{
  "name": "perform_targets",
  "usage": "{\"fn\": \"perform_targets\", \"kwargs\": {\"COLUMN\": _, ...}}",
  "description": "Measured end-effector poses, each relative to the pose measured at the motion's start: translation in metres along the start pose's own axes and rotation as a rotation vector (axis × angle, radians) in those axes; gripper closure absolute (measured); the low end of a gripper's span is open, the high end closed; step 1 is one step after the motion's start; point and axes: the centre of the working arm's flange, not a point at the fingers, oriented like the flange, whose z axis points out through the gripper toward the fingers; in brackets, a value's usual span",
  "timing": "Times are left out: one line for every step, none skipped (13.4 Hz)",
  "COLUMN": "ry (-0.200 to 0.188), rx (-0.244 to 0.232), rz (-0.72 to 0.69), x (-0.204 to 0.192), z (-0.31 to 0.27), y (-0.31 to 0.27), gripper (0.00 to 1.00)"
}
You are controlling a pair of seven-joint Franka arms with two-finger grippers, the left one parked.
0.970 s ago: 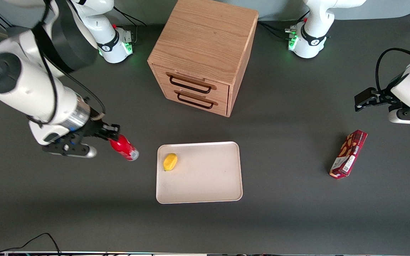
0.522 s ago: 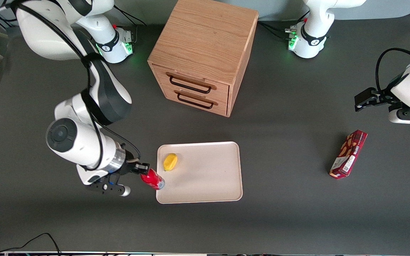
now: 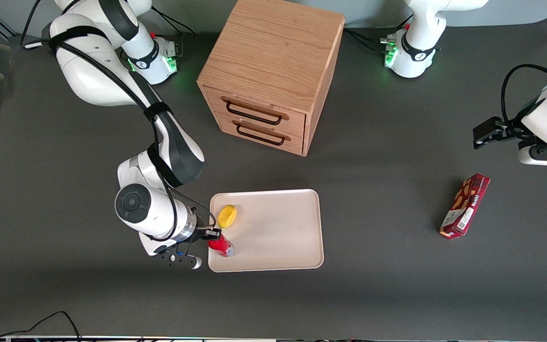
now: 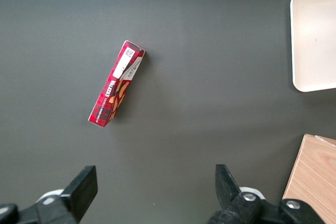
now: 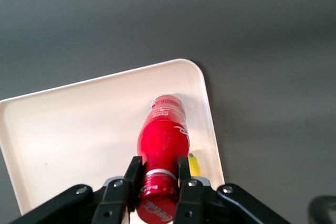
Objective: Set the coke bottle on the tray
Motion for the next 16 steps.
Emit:
{"fn": "perform_targets", "kwargs": {"ry": -0.006, "rx": -0.003, "rz": 0.007, "x": 0.0, "z": 0.006, "y": 0.001, "gripper": 0.68}}
{"fn": "perform_targets", "kwargs": {"ry": -0.004, "rx": -0.002, "rz": 0.01, "x": 0.001, "z": 0.004, "y": 0.001, "gripper": 0.68}}
{"fn": "perform_targets", "kwargs": {"ry": -0.004, "rx": -0.002, "rz": 0.011, "x": 0.001, "z": 0.005, "y": 0.001, "gripper": 0.68}}
{"fn": "perform_targets", "kwargs": {"ry": -0.004, "rx": -0.002, "rz": 0.013, "x": 0.001, "z": 0.005, "y": 0.001, "gripper": 0.68}}
{"fn": "perform_targets", "kwargs": {"ry": -0.004, "rx": -0.002, "rz": 0.015, "x": 0.001, "z": 0.005, "y": 0.001, "gripper": 0.68}}
{"fn": "perform_targets", "kwargs": {"ry": -0.002, "rx": -0.002, "rz": 0.019, "x": 0.001, "z": 0.004, "y": 0.001, "gripper": 0.65}}
{"fn": "perform_targets", "kwargs": {"ry": 0.005, "rx": 0.002, "rz": 0.022, "x": 0.003, "z": 0.001, "y": 0.002, "gripper": 0.54}}
{"fn": "perform_targets", "kwargs": {"ry": 0.02, "rx": 0.011, "rz": 0.025, "x": 0.006, "z": -0.008, "y": 0.001, "gripper": 0.45}}
{"fn": "perform_targets", "kwargs": {"ry": 0.043, "rx": 0.026, "rz": 0.025, "x": 0.009, "z": -0.024, "y": -0.001, "gripper": 0.33}}
{"fn": "perform_targets", "kwargs": {"ry": 0.075, "rx": 0.044, "rz": 0.023, "x": 0.011, "z": -0.048, "y": -0.004, "gripper": 0.22}}
{"fn": "perform_targets", "kwargs": {"ry": 0.114, "rx": 0.066, "rz": 0.02, "x": 0.011, "z": -0.079, "y": -0.007, "gripper": 0.11}}
{"fn": "perform_targets", "kwargs": {"ry": 0.156, "rx": 0.089, "rz": 0.016, "x": 0.009, "z": -0.116, "y": -0.009, "gripper": 0.01}}
{"fn": "perform_targets", "kwargs": {"ry": 0.189, "rx": 0.101, "rz": 0.017, "x": 0.004, "z": -0.156, "y": -0.006, "gripper": 0.0}}
{"fn": "perform_targets", "kwargs": {"ry": 0.191, "rx": 0.088, "rz": 0.027, "x": -0.003, "z": -0.195, "y": 0.006, "gripper": 0.0}}
{"fn": "perform_targets", "kwargs": {"ry": 0.173, "rx": 0.058, "rz": 0.042, "x": -0.011, "z": -0.232, "y": 0.024, "gripper": 0.0}}
{"fn": "perform_targets", "kwargs": {"ry": 0.149, "rx": 0.026, "rz": 0.051, "x": -0.02, "z": -0.263, "y": 0.045, "gripper": 0.0}}
